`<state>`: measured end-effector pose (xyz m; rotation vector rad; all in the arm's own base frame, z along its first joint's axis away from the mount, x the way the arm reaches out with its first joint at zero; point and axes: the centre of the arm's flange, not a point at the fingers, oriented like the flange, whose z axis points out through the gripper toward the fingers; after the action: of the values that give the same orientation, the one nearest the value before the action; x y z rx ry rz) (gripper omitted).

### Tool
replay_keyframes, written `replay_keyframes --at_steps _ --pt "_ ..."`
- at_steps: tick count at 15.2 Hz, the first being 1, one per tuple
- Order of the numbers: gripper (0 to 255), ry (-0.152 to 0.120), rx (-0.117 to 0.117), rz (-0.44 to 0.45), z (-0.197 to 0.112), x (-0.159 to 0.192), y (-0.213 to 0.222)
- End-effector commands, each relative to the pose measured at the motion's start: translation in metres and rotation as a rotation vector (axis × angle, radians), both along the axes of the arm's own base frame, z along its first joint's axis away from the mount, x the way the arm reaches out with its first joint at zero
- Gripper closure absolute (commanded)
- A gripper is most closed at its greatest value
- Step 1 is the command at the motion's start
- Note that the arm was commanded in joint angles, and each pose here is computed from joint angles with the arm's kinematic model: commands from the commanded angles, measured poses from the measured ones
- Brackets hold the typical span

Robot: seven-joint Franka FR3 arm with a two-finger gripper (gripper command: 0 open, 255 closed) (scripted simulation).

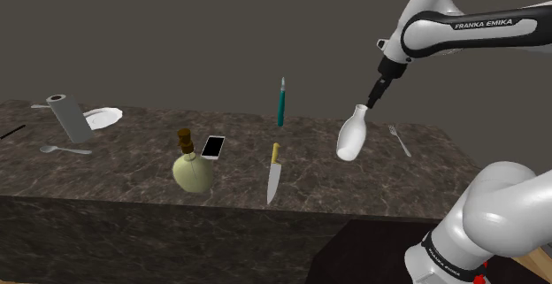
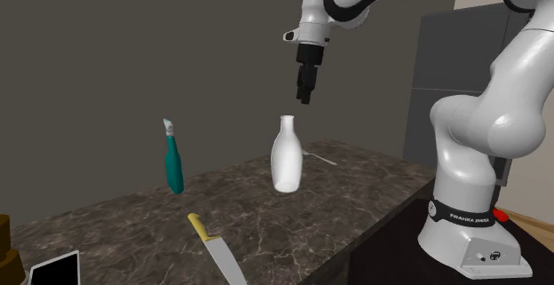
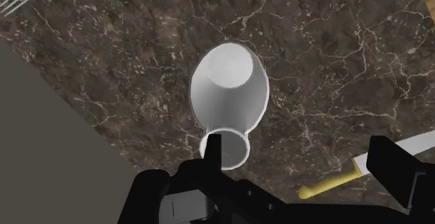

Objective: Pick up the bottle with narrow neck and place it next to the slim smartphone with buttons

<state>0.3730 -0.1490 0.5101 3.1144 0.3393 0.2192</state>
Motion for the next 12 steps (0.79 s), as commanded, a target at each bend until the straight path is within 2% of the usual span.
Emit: replay_keyframes --at_steps 1,4,12 --pt "0 0.008 0.004 0.024 -0.020 0.014 -0.017" --pt "0 0.022 0.012 0.057 -0.048 0.031 -0.042" --pt "0 0.023 0.012 0.059 -0.089 0.037 -0.042"
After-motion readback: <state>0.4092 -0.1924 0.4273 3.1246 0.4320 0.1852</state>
